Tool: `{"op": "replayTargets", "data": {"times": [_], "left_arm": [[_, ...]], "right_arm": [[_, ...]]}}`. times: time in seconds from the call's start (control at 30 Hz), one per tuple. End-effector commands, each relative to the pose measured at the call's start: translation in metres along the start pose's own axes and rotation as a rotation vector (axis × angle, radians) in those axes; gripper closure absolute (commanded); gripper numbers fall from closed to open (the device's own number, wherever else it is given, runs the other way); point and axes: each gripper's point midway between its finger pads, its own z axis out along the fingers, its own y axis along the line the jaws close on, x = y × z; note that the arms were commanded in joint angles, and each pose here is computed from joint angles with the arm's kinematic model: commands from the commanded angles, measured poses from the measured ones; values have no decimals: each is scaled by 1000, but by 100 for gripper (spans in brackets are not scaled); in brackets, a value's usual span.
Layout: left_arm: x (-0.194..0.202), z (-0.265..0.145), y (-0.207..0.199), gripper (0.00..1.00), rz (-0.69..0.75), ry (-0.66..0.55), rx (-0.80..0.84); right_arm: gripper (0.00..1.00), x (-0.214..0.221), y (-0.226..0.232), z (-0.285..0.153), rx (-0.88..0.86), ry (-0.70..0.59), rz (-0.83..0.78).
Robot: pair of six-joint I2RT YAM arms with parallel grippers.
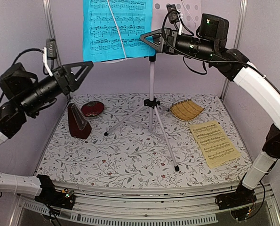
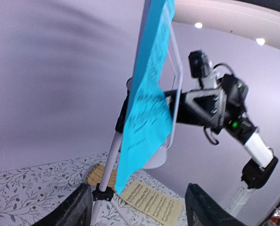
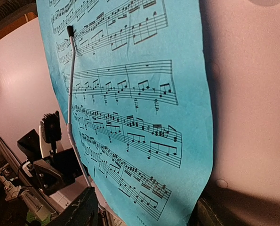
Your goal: Pack up the instrument practice props
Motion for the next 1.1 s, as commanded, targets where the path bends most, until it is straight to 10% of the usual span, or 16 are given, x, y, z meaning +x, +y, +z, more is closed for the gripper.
{"op": "replayTargets", "data": {"times": [0.0,0.5,1.07], "left_arm": [[-47,-18,-29,34,77,-41,79],[-86,26,-95,42,73,-59,292],[-100,76,-71,34,9,-164,110]], "right_arm": [[38,-12,7,4,-52,-39,14],[96,-25,5,2,-52,-125,29],[98,-23,3,-16,-9,-170,14]]}}
